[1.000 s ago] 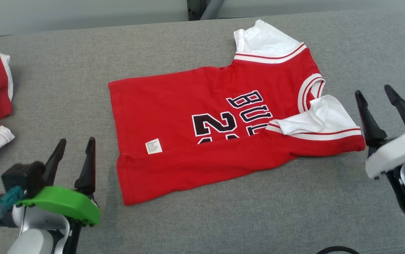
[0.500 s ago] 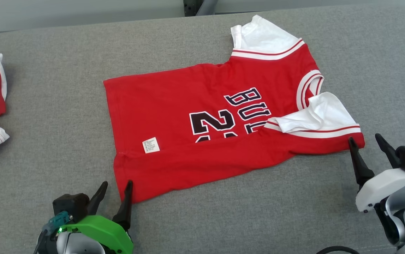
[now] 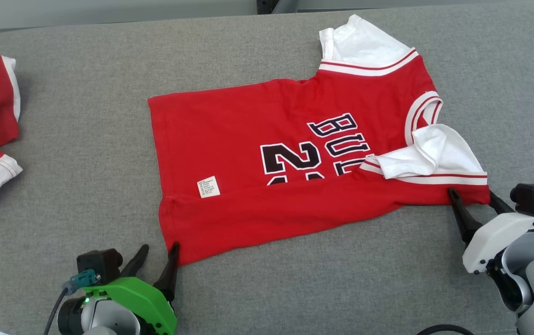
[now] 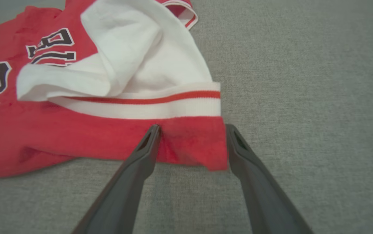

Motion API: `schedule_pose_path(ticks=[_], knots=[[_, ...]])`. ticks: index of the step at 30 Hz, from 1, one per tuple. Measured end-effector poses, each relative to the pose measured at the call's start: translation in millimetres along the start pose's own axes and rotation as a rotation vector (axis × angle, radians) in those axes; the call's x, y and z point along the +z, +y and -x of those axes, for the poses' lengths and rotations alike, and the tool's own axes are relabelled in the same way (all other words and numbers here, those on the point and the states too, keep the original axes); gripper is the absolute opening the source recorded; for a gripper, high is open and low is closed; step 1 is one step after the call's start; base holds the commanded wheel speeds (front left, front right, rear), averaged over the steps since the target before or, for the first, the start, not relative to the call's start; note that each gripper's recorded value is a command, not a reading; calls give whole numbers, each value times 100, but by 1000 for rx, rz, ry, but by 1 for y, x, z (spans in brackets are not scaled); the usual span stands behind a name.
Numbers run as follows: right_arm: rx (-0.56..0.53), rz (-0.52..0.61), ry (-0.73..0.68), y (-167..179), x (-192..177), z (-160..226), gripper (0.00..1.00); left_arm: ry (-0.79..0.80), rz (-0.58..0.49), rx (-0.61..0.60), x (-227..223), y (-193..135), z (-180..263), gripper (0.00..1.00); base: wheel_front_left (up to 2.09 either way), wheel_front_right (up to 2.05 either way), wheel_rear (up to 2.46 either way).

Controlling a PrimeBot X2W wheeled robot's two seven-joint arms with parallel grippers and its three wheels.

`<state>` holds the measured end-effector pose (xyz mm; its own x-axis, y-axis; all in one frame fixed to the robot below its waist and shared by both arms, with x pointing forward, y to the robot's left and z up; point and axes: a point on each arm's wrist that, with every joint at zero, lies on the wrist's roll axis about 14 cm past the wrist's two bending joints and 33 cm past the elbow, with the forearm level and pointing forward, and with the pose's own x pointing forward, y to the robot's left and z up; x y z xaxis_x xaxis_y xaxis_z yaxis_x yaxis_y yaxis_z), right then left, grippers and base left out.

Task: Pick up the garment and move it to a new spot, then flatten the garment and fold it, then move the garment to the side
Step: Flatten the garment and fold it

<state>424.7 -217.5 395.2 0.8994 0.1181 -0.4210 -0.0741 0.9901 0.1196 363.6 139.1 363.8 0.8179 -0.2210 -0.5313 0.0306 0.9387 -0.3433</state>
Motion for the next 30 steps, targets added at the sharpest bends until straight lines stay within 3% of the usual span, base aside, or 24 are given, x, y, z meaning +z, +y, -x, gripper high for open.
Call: schedule_pose_path(ticks=[5, 6, 8, 9, 13, 14, 16, 17, 18, 19, 20, 21, 22, 23, 30], knots=[[14, -32, 42, 1, -5, -5, 100, 19, 17, -9, -3, -2, -4, 100, 0, 0, 0], [18, -40, 51, 1, -5, -5, 87, 25, 17, -11, -3, -2, -4, 100, 0, 0, 0], [23, -41, 65, 1, -7, -5, 50, 41, 18, -21, -6, -4, -5, 100, 0, 0, 0], [25, -45, 71, 0, -7, -5, 47, 48, 22, -30, -7, -6, -6, 100, 0, 0, 0], [39, -57, 95, 3, -9, -5, 49, 76, 45, -77, -9, -16, -7, 99, 0, 0, 0], [43, -56, 104, 2, -10, -4, 70, 87, 65, -110, -8, -26, -6, 99, 0, 0, 0], [43, -55, 110, 1, -10, -3, 83, 94, 88, -143, -7, -35, -5, 100, 0, 0, 0], [44, -60, 113, 1, -10, -3, 84, 100, 93, -154, -7, -38, -4, 100, 0, 0, 0], [48, -63, 120, 2, -11, -3, 76, 111, 96, -162, -8, -40, -3, 100, 0, 0, 0], [50, -65, 123, 2, -11, -2, 60, 121, 101, -170, -10, -43, -2, 100, 0, 0, 0], [51, -67, 125, 2, -11, -2, 42, 128, 104, -173, -11, -44, -1, 77, 0, 0, 0], [50, -68, 126, 1, -11, -2, 28, 136, 105, -171, -12, -43, -1, 44, 0, 0, 0], [50, -68, 127, 0, -11, -2, 6, 139, 107, -168, -13, -42, -1, 18, 0, 0, 0], [49, -67, 131, 0, -11, -2, 0, 147, 123, -165, -14, -41, -1, 0, 0, 0, 0], [63, -63, 142, -3, 2, -5, 0, 175, 108, -203, -6, -45, -4, 0, 0, 0, 0]])
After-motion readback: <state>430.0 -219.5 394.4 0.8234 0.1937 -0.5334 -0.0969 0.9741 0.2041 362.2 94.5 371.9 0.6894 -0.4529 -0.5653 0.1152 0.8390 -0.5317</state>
